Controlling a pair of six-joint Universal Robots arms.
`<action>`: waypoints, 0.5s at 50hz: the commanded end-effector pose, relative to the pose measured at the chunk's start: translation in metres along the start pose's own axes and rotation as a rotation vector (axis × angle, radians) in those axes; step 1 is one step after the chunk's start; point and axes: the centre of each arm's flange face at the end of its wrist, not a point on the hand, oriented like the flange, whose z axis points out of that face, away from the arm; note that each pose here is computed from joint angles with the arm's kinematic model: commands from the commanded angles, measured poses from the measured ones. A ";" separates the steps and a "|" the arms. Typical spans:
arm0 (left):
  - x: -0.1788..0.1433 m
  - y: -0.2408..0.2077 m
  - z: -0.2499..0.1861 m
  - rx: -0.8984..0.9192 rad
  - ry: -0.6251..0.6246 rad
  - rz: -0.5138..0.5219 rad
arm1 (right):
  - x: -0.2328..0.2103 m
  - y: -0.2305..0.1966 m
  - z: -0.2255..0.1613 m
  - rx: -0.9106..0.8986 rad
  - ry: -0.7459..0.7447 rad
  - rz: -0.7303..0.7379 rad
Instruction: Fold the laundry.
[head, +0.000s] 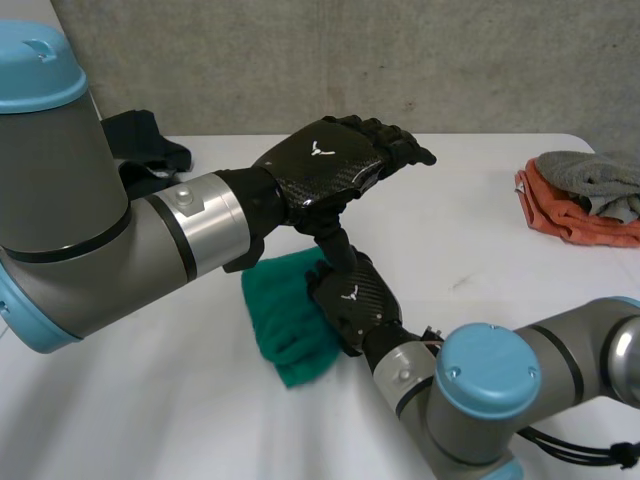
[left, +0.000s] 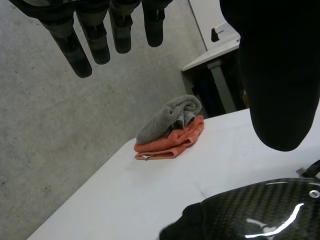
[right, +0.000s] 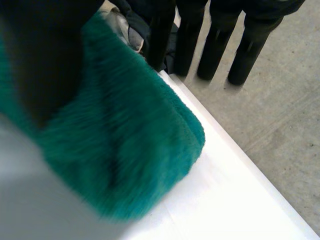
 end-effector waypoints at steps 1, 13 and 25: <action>-0.002 0.001 0.000 -0.003 -0.004 -0.002 | 0.002 0.004 0.017 -0.022 -0.011 0.007; -0.014 -0.028 0.001 0.077 -0.062 0.050 | 0.104 -0.058 0.043 0.179 0.225 0.064; -0.031 -0.074 0.003 0.270 -0.121 0.010 | 0.295 -0.087 0.047 0.364 0.625 0.003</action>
